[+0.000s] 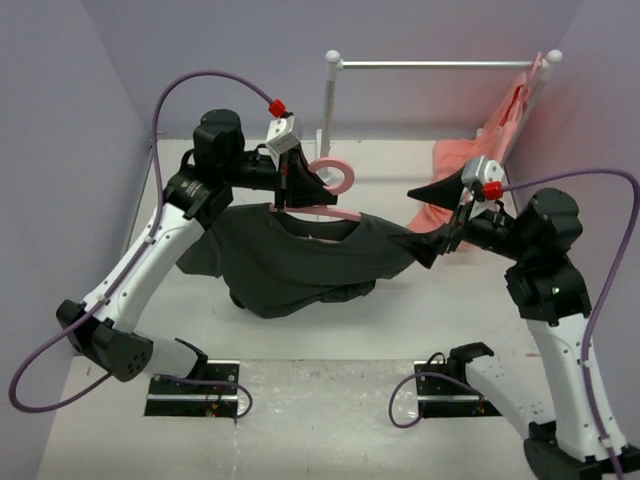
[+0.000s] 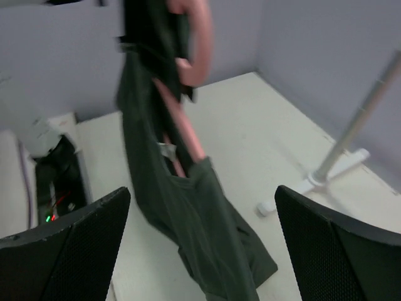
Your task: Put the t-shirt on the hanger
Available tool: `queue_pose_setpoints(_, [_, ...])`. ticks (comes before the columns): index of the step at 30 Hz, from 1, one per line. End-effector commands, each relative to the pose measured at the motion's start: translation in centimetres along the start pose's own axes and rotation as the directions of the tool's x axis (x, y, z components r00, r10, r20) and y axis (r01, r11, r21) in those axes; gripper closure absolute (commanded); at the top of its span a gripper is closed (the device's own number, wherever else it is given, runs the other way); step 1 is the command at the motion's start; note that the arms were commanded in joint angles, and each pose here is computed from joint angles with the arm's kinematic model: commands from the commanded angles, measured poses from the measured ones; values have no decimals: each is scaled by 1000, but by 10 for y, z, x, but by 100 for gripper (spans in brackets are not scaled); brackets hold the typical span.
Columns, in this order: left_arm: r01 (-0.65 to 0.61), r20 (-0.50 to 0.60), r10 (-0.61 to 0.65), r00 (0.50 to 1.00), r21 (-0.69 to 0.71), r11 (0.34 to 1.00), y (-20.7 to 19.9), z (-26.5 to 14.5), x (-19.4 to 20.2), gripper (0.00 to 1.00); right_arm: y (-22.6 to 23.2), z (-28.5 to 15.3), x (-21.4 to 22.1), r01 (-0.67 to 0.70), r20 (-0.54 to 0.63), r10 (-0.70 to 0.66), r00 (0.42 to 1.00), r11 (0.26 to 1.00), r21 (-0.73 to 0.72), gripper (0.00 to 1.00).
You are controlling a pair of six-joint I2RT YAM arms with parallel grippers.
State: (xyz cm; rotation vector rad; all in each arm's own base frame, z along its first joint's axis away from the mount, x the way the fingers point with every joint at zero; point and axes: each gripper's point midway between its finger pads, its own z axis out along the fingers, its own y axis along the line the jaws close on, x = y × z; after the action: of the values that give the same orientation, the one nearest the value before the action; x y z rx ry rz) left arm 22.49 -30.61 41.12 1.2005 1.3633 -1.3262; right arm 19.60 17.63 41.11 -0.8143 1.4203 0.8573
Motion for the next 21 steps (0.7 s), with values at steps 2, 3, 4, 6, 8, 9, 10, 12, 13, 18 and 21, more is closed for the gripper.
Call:
queue_pose_setpoints(2, [-31,36,23,999,257,966,-17,6,-16,100,26,21,49,30,-281,-89,956,977,-211,8])
queue_pose_setpoints(3, [-9,26,2,1000,287,958,-17,7,-15,100,19,24,51,39,-304,-90,948,984,-172,14])
queue_pose_setpoints(4, [-6,25,-2,1000,299,954,-16,9,-15,100,17,28,50,49,-306,-98,947,985,-164,18])
queue_pose_setpoints(6, [-23,35,13,999,302,953,-14,9,-17,100,24,32,48,54,-301,-113,947,979,-197,23])
queue_pose_setpoints(8, [-26,34,16,999,308,951,-15,9,-17,100,23,35,51,51,-325,-112,939,980,-191,27])
queue_pose_setpoints(9, [-29,33,20,999,315,949,-16,7,-16,100,18,36,56,43,-353,-100,930,985,-165,28])
queue_pose_setpoints(10, [-35,32,26,999,321,946,-19,5,-17,100,11,38,61,34,-388,-82,918,991,-131,30])
queue_pose_setpoints(12, [-47,36,37,999,321,946,-20,2,-17,100,13,38,61,18,-402,-75,913,990,-141,35])
queue_pose_setpoints(13, [-49,36,40,999,321,946,-20,1,-16,100,16,39,62,7,-405,-72,911,987,-159,43])
queue_pose_setpoints(18, [-52,35,43,998,312,949,-15,-8,-16,100,29,36,64,-35,-415,-65,907,973,-227,100])
queue_pose_setpoints(21, [-45,38,36,999,294,955,-10,-13,-19,100,31,36,58,-23,-386,-69,920,974,-226,100])
